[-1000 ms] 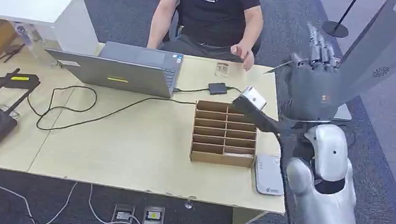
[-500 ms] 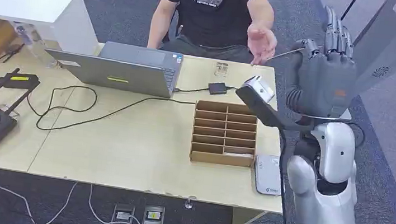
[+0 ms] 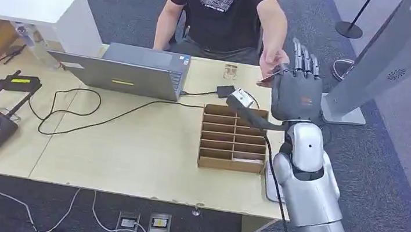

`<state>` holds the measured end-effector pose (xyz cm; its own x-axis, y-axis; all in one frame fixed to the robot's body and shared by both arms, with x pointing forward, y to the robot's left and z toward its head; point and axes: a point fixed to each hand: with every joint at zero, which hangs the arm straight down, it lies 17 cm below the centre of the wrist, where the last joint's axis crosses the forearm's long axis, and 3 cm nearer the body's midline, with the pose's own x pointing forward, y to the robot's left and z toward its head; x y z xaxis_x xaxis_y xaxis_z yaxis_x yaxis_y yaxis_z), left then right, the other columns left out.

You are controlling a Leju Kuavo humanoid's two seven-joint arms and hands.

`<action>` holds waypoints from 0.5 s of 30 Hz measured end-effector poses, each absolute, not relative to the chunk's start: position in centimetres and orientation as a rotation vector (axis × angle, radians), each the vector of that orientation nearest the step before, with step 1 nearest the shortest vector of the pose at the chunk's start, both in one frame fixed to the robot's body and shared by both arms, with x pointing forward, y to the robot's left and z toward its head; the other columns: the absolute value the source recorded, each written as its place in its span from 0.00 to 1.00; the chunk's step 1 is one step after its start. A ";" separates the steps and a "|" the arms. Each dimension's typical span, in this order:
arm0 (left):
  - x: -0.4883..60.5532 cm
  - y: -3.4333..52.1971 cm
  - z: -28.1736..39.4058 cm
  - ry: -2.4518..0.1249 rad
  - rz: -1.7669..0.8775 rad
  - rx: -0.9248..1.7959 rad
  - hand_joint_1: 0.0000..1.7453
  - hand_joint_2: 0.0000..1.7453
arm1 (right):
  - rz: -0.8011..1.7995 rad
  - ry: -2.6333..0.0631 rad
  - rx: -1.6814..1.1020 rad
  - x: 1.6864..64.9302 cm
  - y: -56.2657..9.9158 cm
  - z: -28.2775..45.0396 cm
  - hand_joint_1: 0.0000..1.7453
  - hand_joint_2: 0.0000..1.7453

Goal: Pass the card to the sensor for recognition and then transmit it.

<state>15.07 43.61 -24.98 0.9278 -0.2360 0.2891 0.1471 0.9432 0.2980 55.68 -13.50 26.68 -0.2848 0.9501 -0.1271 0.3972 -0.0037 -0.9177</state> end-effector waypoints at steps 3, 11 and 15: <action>14.8 43.8 -25.1 -0.310 -0.181 0.279 0.00 0.00 | 1.301 -1.684 -1.395 56.3 -13.7 24.9 1.00 1.00; 13.9 43.9 -25.3 -0.260 -0.150 0.281 0.00 0.00 | 1.343 -1.621 -1.385 57.6 -14.4 21.8 0.03 1.00; 13.8 43.8 -25.3 -0.255 -0.141 0.279 0.00 0.00 | 1.362 -1.621 -1.386 58.1 -14.7 21.2 0.00 0.00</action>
<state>13.84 43.77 -25.35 0.9582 -0.1725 0.2284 0.1024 0.9518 0.2892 58.09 -14.68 21.21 -0.2735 0.9470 -0.1686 0.3292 -0.0726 -0.9415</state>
